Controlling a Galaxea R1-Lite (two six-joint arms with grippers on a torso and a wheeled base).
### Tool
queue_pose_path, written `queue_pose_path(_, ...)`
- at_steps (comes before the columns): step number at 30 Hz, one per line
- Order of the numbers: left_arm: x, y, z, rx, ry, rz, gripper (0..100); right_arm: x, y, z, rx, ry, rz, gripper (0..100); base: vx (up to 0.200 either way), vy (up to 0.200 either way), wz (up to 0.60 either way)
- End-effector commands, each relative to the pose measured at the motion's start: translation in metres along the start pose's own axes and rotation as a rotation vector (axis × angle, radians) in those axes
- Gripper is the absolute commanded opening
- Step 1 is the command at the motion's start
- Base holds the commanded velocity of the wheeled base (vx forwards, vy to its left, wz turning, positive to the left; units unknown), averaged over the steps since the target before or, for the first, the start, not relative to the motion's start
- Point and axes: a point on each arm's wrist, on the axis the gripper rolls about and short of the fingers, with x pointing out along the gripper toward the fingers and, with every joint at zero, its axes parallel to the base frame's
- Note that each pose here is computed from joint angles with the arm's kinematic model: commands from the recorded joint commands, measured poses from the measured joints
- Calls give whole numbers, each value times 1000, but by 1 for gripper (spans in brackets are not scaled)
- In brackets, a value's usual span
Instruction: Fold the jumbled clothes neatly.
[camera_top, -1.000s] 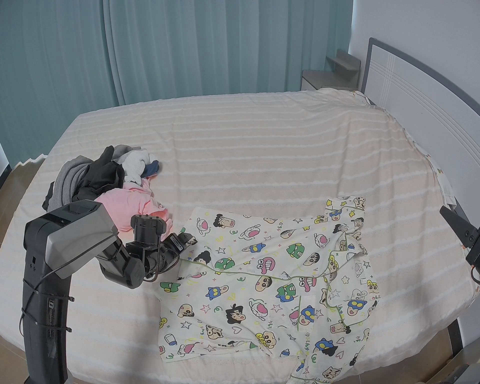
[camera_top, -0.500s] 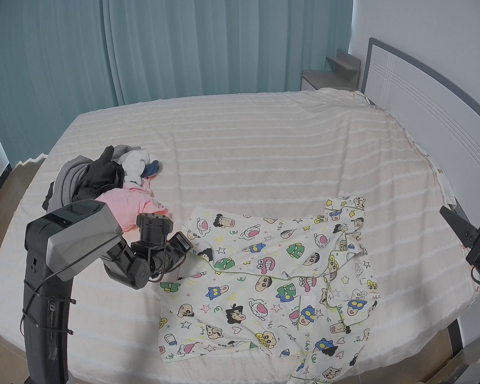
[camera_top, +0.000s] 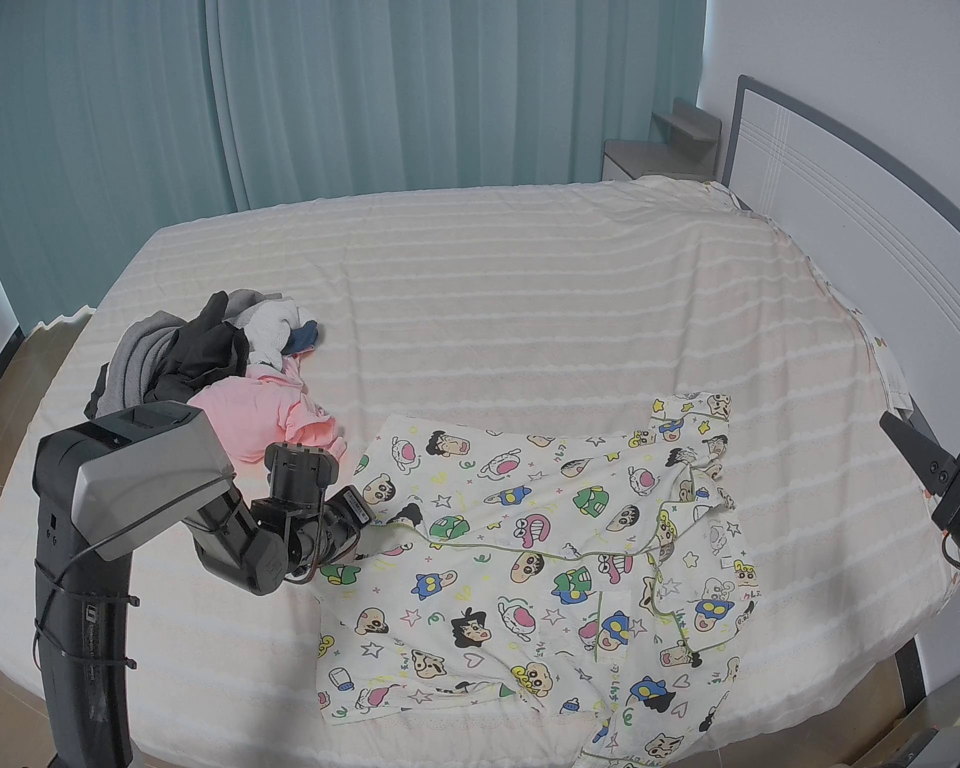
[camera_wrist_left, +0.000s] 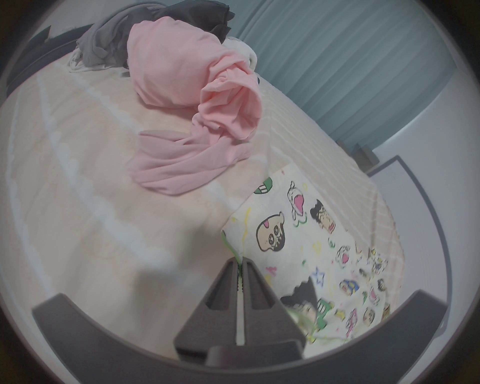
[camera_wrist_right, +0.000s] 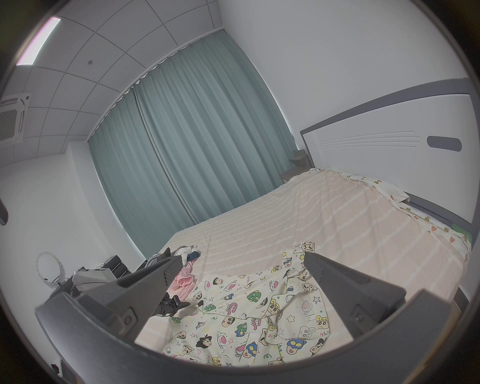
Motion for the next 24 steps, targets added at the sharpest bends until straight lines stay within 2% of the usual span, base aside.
queue_pose_path(1, -25, 5, -9, 68, 28, 34, 0, 0, 0, -1, 0, 4, 2, 100, 0, 0, 0)
queue_pose_path(24, -42, 20, -13, 82, 51, 90, 0, 0, -2, -4, 2, 28, 14, 100, 0, 0, 0)
